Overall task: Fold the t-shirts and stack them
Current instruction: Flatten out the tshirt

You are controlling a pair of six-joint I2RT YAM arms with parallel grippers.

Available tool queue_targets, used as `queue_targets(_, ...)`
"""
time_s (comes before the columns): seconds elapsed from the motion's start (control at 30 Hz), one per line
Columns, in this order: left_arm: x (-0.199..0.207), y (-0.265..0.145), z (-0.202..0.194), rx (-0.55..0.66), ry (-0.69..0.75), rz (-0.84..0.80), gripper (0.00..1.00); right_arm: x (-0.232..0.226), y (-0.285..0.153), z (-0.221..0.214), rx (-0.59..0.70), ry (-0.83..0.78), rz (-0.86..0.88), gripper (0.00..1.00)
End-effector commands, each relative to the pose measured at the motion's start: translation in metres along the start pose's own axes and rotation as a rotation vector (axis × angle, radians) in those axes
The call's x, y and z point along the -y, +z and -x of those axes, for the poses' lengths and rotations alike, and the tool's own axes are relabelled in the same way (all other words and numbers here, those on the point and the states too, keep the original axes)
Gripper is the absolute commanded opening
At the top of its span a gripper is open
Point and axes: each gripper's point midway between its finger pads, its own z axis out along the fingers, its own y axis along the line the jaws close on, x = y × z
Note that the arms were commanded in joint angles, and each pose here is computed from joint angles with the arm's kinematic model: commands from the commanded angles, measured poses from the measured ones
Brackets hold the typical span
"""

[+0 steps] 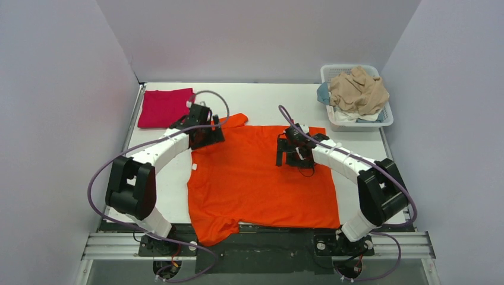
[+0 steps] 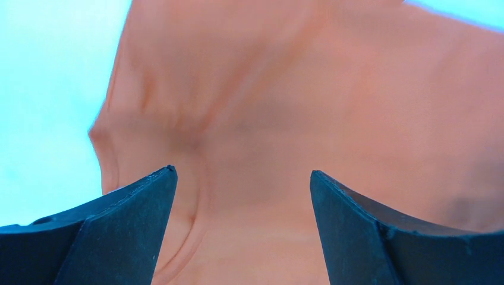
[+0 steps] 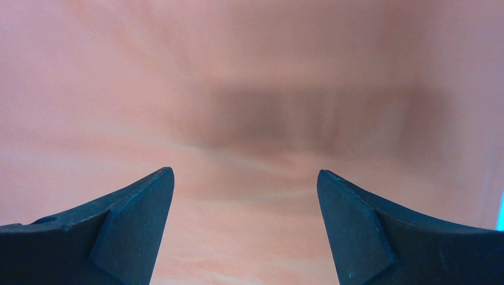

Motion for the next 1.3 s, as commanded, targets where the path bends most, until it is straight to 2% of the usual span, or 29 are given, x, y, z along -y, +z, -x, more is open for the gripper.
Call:
queue_targets(0.0,0.060,-0.021,0.114,0.273,0.109,-0.115,0.93,-0.005,-0.046,0.056,0.175,0.008,0.023,0.85)
queue_targets(0.1,0.093,0.000,0.131,0.245,0.315,-0.227,0.93,-0.003,-0.052,0.059,0.187,0.007,0.039,0.85)
queue_targets(0.23,0.118,0.045,0.150,0.153,0.461,-0.212,0.93,0.004,-0.050,0.047,0.154,0.019,0.055,0.85)
queue_targets(0.3,0.120,0.085,0.145,0.086,0.501,-0.171,0.93,0.010,-0.050,0.042,0.149,0.029,0.050,0.85)
queue_targets(0.33,0.133,0.078,0.158,0.104,0.512,-0.190,0.93,0.013,-0.050,0.040,0.149,0.038,0.046,0.85)
queue_targets(0.37,0.132,0.099,0.148,0.063,0.524,-0.183,0.93,0.016,-0.051,0.037,0.150,0.043,0.043,0.85)
queue_targets(0.4,0.143,0.092,0.158,0.082,0.529,-0.206,0.93,0.020,-0.052,0.035,0.154,0.052,0.042,0.85)
queue_targets(0.43,0.142,0.109,0.149,0.053,0.536,-0.200,0.93,0.021,-0.053,0.034,0.156,0.056,0.039,0.85)
queue_targets(0.57,0.150,0.127,0.138,0.040,0.554,-0.201,0.91,0.031,-0.054,0.027,0.156,0.074,0.030,0.85)
queue_targets(0.67,0.144,0.135,0.123,0.005,0.554,-0.179,0.80,0.039,-0.054,0.021,0.151,0.086,0.016,0.85)
queue_targets(0.73,0.137,0.138,0.115,-0.016,0.539,-0.162,0.68,0.042,-0.054,0.019,0.148,0.088,0.008,0.85)
queue_targets(0.77,0.134,0.138,0.112,-0.023,0.534,-0.155,0.55,0.044,-0.054,0.019,0.148,0.089,0.006,0.85)
queue_targets(0.8,0.133,0.137,0.110,-0.026,0.523,-0.154,0.47,0.045,-0.054,0.019,0.151,0.089,0.002,0.85)
queue_targets(0.83,0.134,0.135,0.109,-0.026,0.521,-0.159,0.30,0.046,-0.054,0.018,0.151,0.092,-0.001,0.85)
queue_targets(0.87,0.135,0.133,0.110,-0.022,0.511,-0.157,0.19,0.047,-0.055,0.019,0.152,0.093,-0.003,0.85)
queue_targets(0.9,0.137,0.128,0.115,-0.006,0.507,-0.152,0.03,0.048,-0.055,0.019,0.153,0.095,-0.004,0.85)
queue_targets(0.93,0.139,0.124,0.118,0.005,0.499,-0.154,0.00,0.048,-0.056,0.019,0.156,0.097,-0.004,0.85)
queue_targets(1.1,0.147,0.078,0.156,0.131,0.432,-0.141,0.00,0.050,-0.065,0.024,0.195,0.110,-0.003,0.84)
queue_targets(1.27,0.147,0.034,0.151,0.225,0.382,-0.140,0.00,0.052,-0.071,0.021,0.217,0.114,0.005,0.84)
